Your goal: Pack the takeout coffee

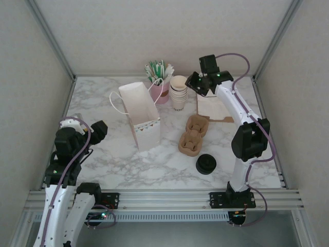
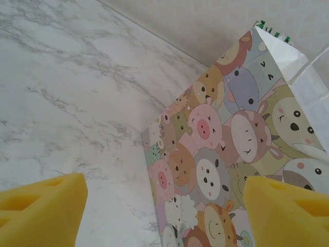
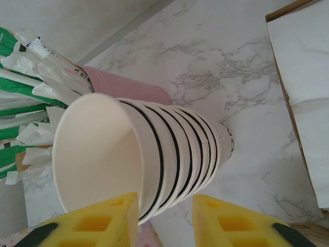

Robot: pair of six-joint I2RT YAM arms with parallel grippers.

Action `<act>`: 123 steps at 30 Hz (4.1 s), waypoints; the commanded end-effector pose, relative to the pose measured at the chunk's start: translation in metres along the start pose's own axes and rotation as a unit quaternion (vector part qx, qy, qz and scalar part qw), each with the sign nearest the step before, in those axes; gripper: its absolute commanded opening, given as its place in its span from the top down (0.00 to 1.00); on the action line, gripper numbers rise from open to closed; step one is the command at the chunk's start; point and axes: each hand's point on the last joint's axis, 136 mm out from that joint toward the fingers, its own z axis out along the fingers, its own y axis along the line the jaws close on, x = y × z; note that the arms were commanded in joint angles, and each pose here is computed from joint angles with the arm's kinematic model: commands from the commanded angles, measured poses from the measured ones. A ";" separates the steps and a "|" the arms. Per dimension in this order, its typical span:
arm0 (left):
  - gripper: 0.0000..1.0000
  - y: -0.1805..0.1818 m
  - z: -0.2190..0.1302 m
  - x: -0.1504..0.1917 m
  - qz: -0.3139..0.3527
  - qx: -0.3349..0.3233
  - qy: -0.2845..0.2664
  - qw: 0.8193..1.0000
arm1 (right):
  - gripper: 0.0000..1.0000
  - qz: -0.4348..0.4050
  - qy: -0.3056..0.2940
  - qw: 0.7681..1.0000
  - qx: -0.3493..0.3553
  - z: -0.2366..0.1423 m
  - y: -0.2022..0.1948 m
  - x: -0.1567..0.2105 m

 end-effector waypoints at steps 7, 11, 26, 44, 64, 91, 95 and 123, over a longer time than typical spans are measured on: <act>0.20 0.005 0.003 0.003 -0.011 -0.009 0.007 1.000 | 0.70 0.003 -0.003 1.000 -0.015 0.007 0.012 -0.005; 0.20 0.005 0.003 0.004 -0.011 -0.010 0.007 1.000 | 0.72 0.003 0.000 1.000 -0.015 0.011 0.013 -0.005; 0.21 0.006 0.004 0.005 -0.015 -0.010 0.009 1.000 | 0.80 0.008 0.004 1.000 -0.016 0.018 0.014 -0.007; 0.21 0.007 0.005 0.004 -0.017 -0.014 0.007 1.000 | 0.95 -0.002 0.006 1.000 -0.012 0.013 0.018 -0.011; 0.21 0.008 0.005 0.004 -0.016 -0.017 0.007 1.000 | 1.00 -0.079 -0.077 0.991 -0.078 -0.122 0.073 -0.039; 0.20 0.010 0.011 0.007 -0.016 -0.025 0.020 0.999 | 1.00 -0.190 0.072 0.967 -0.156 -0.204 -0.001 0.217; 0.19 0.012 0.011 0.007 -0.017 -0.029 0.020 0.999 | 1.00 -0.223 0.093 0.958 -0.155 -0.181 -0.004 0.254; 0.17 0.017 0.012 0.009 -0.018 -0.044 0.022 0.999 | 1.00 -0.263 0.143 0.954 -0.001 -0.076 -0.039 0.314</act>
